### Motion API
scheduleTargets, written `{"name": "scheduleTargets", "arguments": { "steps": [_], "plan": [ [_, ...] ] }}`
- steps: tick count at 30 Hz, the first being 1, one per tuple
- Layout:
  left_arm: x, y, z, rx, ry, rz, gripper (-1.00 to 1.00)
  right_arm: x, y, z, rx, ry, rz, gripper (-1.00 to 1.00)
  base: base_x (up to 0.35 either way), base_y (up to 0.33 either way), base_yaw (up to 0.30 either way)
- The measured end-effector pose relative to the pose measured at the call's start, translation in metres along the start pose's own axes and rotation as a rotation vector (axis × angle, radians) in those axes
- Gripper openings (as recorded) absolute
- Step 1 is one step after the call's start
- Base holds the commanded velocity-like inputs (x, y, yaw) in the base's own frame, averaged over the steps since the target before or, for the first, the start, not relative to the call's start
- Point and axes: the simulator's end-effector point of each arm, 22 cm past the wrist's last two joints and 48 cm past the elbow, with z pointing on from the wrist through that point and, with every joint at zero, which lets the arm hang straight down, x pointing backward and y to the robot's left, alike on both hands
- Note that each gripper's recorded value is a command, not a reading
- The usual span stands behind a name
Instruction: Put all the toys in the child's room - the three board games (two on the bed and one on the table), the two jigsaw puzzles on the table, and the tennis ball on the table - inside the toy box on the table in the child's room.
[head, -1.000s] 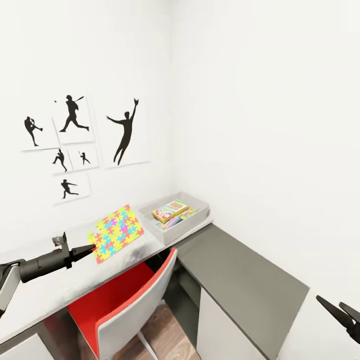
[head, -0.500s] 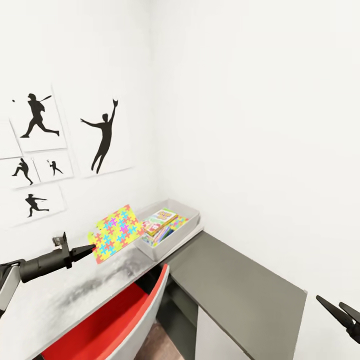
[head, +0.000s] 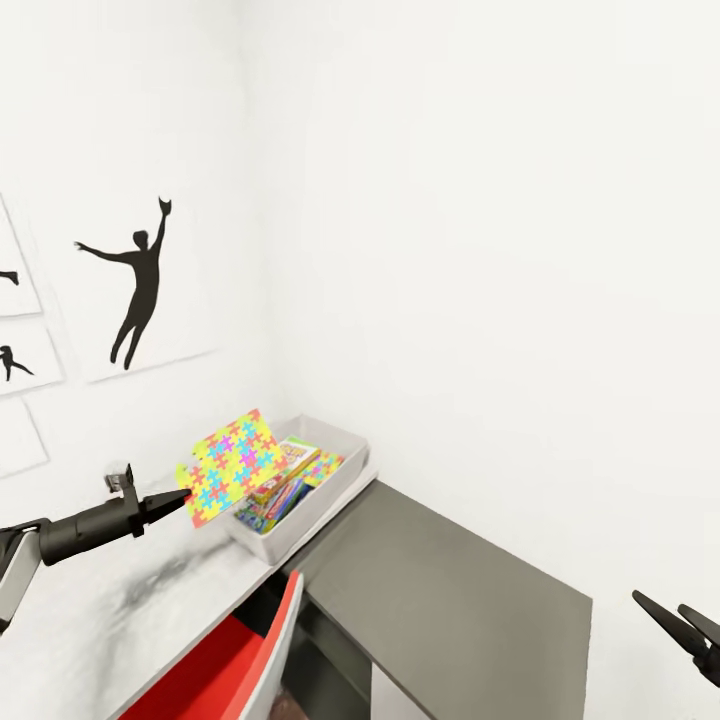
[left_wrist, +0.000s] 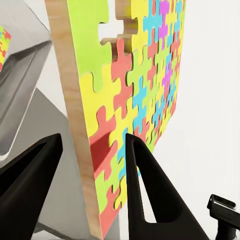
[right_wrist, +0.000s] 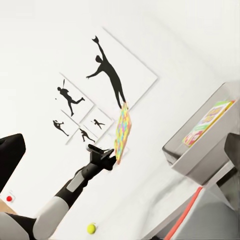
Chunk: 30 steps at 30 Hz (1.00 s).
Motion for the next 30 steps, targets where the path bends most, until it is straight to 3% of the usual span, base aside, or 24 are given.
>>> {"name": "scheduleTargets", "arguments": {
  "steps": [10, 30],
  "plan": [
    [-0.002, -0.005, -0.001, 0.006, -0.004, 0.007, -1.00, -0.001, 0.003, 0.000, -0.006, -0.003, -0.006, 1.00, 0.132, 0.166, -0.239],
    [-0.005, -0.015, -0.004, 0.017, -0.012, 0.021, -1.00, -0.003, 0.010, -0.001, -0.020, -0.008, -0.020, 1.00, 0.005, 0.073, -0.239]
  ]
}}
